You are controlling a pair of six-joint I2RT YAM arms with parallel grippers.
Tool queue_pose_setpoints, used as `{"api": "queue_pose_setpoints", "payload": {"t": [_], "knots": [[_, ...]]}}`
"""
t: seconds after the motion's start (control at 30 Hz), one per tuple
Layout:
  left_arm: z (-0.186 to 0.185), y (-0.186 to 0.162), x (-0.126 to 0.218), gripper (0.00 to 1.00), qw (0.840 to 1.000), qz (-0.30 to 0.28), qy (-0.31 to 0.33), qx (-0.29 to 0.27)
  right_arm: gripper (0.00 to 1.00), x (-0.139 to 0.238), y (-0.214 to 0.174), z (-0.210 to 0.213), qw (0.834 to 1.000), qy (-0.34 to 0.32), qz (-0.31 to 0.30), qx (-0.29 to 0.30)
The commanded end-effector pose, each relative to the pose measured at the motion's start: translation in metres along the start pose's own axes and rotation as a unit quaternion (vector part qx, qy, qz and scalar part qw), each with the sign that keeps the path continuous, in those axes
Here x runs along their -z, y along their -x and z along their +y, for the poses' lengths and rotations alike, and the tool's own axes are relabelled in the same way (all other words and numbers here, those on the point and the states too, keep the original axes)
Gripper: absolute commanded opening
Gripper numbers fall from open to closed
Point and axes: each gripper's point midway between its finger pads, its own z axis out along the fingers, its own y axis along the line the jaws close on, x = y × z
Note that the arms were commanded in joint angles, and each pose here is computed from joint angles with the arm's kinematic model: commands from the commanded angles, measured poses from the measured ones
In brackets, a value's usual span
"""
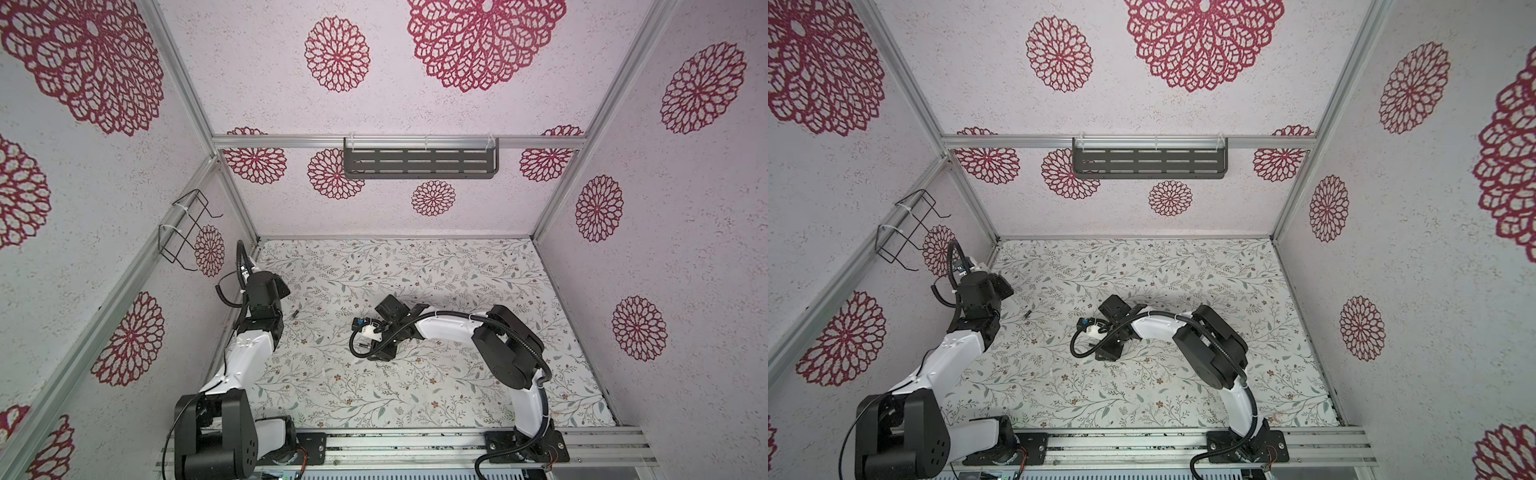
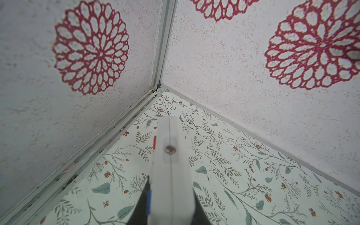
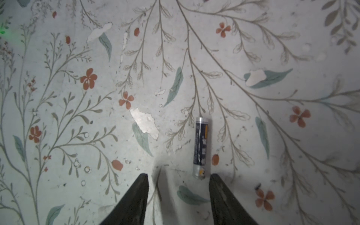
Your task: Load the batteries into the remote control
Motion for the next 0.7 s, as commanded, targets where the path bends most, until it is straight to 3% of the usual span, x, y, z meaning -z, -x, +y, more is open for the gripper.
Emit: {"api": "queue_pose_setpoints", "payload": {"t": [0.0,0.13,0.67], "knots": [[-0.006,0.007,0.019,0.13,0.999,0.019,-0.020,0.026,0.50,-0.007,-0.004,-0.007,1.000,-0.014,0.018,-0.021],[-0.008,0.007,0.042,0.13,0.998,0.032,-0.042,0.034,0.40,-0.009,-0.008,-0.011,0.999,-0.024,0.033,-0.022],[-0.029,0.016,0.113,0.16,0.987,0.061,-0.147,0.017,0.30,-0.008,-0.027,-0.003,0.997,-0.037,0.059,-0.031]]}}
